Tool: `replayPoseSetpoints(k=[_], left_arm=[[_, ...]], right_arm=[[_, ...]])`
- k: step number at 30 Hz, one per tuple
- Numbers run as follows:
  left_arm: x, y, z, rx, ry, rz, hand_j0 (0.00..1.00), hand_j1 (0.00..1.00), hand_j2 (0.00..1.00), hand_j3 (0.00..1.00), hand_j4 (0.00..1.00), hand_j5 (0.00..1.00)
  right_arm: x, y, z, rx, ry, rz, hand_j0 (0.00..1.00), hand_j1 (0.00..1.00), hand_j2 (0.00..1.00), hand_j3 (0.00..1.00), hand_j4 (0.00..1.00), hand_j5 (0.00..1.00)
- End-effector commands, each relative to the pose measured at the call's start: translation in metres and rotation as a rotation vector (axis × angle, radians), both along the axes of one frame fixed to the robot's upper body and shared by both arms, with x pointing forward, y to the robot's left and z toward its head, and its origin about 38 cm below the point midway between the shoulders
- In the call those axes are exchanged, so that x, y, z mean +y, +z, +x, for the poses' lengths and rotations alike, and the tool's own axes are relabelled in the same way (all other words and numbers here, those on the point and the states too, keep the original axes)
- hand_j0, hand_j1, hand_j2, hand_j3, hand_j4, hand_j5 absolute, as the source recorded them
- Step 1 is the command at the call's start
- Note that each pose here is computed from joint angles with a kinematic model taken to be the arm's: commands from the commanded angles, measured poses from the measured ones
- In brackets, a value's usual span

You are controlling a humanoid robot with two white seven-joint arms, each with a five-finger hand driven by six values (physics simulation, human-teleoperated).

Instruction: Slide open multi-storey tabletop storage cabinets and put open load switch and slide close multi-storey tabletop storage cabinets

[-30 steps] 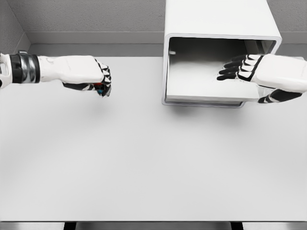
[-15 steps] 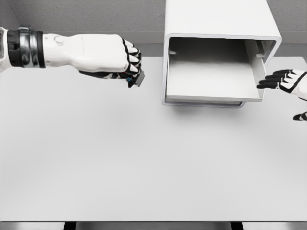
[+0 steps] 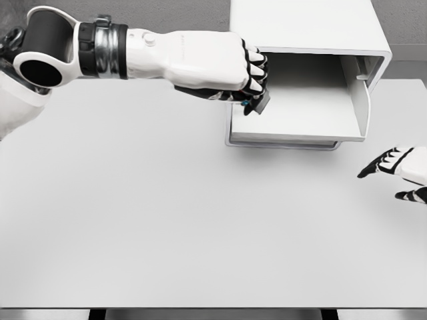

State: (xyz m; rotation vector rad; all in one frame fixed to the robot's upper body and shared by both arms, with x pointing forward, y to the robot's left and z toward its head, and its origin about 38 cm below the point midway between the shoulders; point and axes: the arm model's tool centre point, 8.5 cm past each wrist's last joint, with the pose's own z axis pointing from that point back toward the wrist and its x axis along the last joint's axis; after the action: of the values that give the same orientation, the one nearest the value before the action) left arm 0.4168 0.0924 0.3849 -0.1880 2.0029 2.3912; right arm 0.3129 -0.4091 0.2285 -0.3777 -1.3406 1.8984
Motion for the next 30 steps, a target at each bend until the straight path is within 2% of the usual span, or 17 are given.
replayPoseSetpoints(k=[1, 3, 6, 10, 12, 15, 20, 25, 27, 30], left_arm=[[-0.017, -0.002, 0.003, 0.021, -0.016, -0.022, 0.35, 0.35, 0.35, 0.35, 0.35, 0.35], [-0.029, -0.011, 0.018, 0.039, 0.011, -0.018, 0.35, 0.35, 0.35, 0.35, 0.35, 0.35], [-0.051, -0.027, 0.032, 0.066, 0.031, 0.013, 0.35, 0.35, 0.35, 0.35, 0.35, 0.35], [-0.06, -0.033, 0.031, 0.064, 0.025, 0.03, 0.35, 0.35, 0.35, 0.35, 0.35, 0.35], [-0.062, -0.038, 0.036, 0.079, 0.034, 0.034, 0.35, 0.35, 0.35, 0.35, 0.35, 0.35], [-0.075, -0.053, 0.049, 0.095, 0.073, 0.063, 0.35, 0.35, 0.35, 0.35, 0.35, 0.35], [-0.078, -0.059, 0.051, 0.105, 0.076, 0.078, 0.37, 0.37, 0.37, 0.37, 0.37, 0.37], [-0.077, -0.059, 0.052, 0.107, 0.079, 0.076, 0.46, 0.46, 0.46, 0.46, 0.46, 0.46], [-0.075, -0.062, 0.057, 0.12, 0.096, 0.079, 0.53, 0.53, 0.53, 0.53, 0.53, 0.53], [-0.074, -0.062, 0.057, 0.122, 0.098, 0.079, 0.59, 0.59, 0.59, 0.59, 0.59, 0.59]], right_arm=[[0.012, -0.022, -0.005, 0.052, 0.028, -0.005, 0.58, 0.58, 0.58, 0.58, 0.58, 0.58], [0.02, -0.031, -0.006, 0.076, 0.051, -0.001, 0.58, 0.58, 0.58, 0.58, 0.58, 0.58], [0.022, -0.028, -0.004, 0.066, 0.057, -0.001, 0.58, 0.58, 0.58, 0.58, 0.58, 0.58], [0.022, -0.022, -0.001, 0.045, 0.053, 0.006, 0.58, 0.58, 0.58, 0.58, 0.58, 0.58], [0.021, -0.02, 0.0, 0.04, 0.051, 0.01, 0.58, 0.58, 0.58, 0.58, 0.58, 0.58], [0.017, -0.005, 0.003, 0.006, 0.038, 0.04, 0.58, 0.58, 0.58, 0.58, 0.58, 0.58], [0.017, -0.003, 0.003, 0.005, 0.039, 0.054, 0.58, 0.58, 0.58, 0.58, 0.58, 0.58], [0.018, -0.001, 0.005, -0.004, 0.041, 0.055, 0.58, 0.58, 0.58, 0.58, 0.58, 0.58], [0.018, -0.001, 0.005, -0.004, 0.041, 0.055, 0.58, 0.58, 0.58, 0.58, 0.58, 0.58], [0.021, 0.0, 0.007, -0.011, 0.046, 0.063, 0.58, 0.58, 0.58, 0.58, 0.58, 0.58]])
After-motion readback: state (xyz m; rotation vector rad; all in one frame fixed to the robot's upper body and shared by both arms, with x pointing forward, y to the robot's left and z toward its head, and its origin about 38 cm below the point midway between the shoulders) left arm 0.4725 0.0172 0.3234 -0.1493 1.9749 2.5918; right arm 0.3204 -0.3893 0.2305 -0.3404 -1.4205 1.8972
